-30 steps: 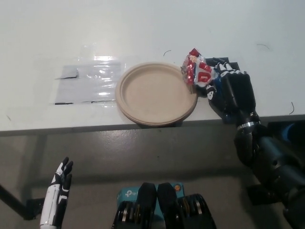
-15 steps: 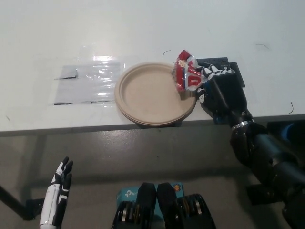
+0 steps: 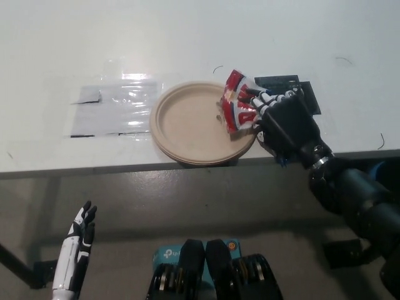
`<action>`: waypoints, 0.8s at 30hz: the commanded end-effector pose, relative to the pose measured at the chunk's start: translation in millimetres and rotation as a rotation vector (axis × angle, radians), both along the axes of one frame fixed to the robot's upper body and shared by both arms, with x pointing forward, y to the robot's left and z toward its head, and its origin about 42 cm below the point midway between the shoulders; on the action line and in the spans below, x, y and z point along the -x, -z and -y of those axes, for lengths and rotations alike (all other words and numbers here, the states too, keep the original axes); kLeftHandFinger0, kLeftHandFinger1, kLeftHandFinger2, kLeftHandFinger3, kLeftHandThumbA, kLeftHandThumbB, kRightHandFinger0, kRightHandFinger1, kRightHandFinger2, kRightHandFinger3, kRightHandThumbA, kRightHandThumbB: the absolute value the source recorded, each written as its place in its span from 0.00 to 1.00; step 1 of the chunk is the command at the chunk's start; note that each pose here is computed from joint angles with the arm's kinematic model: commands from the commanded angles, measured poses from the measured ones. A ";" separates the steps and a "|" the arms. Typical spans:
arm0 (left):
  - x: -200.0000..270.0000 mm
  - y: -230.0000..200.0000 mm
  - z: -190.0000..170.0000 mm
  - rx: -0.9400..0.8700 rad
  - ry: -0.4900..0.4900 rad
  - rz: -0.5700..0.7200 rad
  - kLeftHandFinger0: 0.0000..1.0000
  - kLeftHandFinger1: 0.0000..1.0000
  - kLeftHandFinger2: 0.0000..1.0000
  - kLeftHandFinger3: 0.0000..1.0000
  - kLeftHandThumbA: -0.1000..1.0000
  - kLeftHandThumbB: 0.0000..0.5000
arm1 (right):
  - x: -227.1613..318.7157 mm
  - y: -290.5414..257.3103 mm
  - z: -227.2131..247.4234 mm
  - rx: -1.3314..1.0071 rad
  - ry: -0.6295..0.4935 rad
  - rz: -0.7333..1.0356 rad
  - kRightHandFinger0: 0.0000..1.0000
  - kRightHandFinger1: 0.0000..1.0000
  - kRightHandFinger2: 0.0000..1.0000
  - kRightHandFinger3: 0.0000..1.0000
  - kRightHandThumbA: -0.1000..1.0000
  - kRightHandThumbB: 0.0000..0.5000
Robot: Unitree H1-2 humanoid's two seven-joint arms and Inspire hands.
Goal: The robot picks up a small bag of sunflower seeds on the right hand side and take it to the empty plate on the left hand side then pours some sunflower seeds on to the plate.
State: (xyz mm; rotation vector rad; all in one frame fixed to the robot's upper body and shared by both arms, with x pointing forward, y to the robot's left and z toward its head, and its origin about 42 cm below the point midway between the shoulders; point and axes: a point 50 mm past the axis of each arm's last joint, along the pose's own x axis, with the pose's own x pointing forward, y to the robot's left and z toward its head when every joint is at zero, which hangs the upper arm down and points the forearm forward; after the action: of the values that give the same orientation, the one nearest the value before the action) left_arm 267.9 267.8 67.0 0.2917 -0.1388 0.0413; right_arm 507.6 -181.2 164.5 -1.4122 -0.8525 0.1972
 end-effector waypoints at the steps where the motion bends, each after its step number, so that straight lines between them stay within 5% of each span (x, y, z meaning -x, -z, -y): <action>1: -7.4 -14.5 -2.2 -0.035 0.039 0.063 1.00 1.00 1.00 1.00 1.00 0.00 | -14.8 -41.4 -6.7 0.065 -0.119 0.138 0.00 0.05 0.74 0.66 0.00 0.40; 3: -8.8 -15.3 -2.2 -0.040 0.042 0.059 1.00 1.00 1.00 1.00 1.00 0.00 | -16.5 -45.4 -0.6 0.109 -0.130 0.161 0.00 0.02 0.75 0.67 0.00 0.39; 6: -9.9 -16.2 -2.9 -0.046 0.051 0.064 1.00 1.00 1.00 1.00 1.00 0.00 | -20.1 -52.9 5.4 0.174 -0.137 0.187 0.00 0.02 0.39 0.44 0.00 0.49; 9: -10.5 -16.7 -2.7 -0.049 0.056 0.066 1.00 1.00 1.00 1.00 1.00 0.00 | -22.8 -62.4 10.0 0.214 -0.151 0.237 0.00 0.00 0.16 0.20 0.00 0.53; 14: -12.3 -19.0 -0.7 -0.044 0.058 0.063 1.00 1.00 1.00 1.00 1.00 0.02 | -29.2 -77.1 13.6 0.243 -0.148 0.236 0.00 0.00 0.11 0.15 0.00 0.52; 24: -12.3 -18.7 -0.1 -0.059 0.068 0.067 1.00 1.00 1.00 1.00 1.00 0.01 | -27.6 -76.4 14.2 0.187 -0.133 0.249 0.00 0.00 0.18 0.08 0.00 0.52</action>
State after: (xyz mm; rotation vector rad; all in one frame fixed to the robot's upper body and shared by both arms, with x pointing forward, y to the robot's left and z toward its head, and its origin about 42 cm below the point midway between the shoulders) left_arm 273.8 265.8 71.7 0.3150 -0.1553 0.0070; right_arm 523.3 -196.3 203.7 -1.6195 -1.0725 0.3031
